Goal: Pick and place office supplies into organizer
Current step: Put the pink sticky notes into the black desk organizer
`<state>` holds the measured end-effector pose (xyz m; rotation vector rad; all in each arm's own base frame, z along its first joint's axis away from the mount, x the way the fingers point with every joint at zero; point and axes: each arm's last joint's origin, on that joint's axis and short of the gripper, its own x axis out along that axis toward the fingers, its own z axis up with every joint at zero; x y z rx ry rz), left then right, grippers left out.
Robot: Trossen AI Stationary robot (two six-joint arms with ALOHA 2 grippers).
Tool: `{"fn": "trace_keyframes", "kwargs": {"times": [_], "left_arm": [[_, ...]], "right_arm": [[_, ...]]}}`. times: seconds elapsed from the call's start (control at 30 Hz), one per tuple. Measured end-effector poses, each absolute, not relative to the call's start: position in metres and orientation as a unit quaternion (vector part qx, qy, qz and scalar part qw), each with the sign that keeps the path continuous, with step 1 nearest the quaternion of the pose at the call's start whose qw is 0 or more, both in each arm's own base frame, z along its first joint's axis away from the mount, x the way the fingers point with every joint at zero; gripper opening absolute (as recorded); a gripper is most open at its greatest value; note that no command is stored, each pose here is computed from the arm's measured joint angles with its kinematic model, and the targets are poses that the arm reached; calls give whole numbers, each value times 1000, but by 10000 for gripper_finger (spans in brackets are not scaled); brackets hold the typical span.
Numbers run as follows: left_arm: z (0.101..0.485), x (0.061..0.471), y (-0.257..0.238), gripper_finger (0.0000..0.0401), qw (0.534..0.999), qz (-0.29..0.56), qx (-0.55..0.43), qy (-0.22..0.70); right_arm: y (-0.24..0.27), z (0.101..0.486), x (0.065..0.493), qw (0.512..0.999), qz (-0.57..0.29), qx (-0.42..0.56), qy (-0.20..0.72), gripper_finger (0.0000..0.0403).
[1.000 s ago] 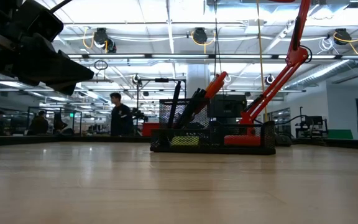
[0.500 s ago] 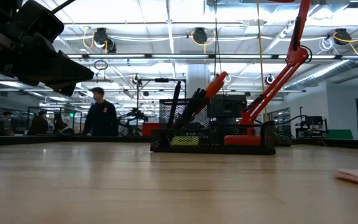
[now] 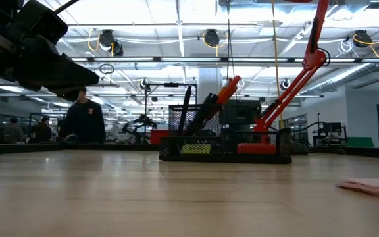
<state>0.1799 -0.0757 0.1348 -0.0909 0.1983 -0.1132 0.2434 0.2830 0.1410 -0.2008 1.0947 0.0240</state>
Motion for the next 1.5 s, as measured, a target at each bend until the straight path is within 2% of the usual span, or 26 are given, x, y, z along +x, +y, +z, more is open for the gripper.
{"fn": "trace_keyframes", "kwargs": {"times": [0.27, 0.57, 1.03, 1.5], "left_arm": [[135, 180, -76, 42, 992, -57, -46, 99], [132, 179, -75, 42, 991, -55, -41, 115], [131, 179, -75, 42, 990, -54, -46, 120], [130, 179, -75, 42, 990, -54, -45, 123]], "right_arm": [[278, 159, 245, 874, -7, -133, 468, 0], [266, 182, 250, 864, -87, -209, 450, 0], [221, 208, 274, 816, -207, -286, 458, 0], [159, 214, 312, 780, -259, -263, 505, 0]]}}
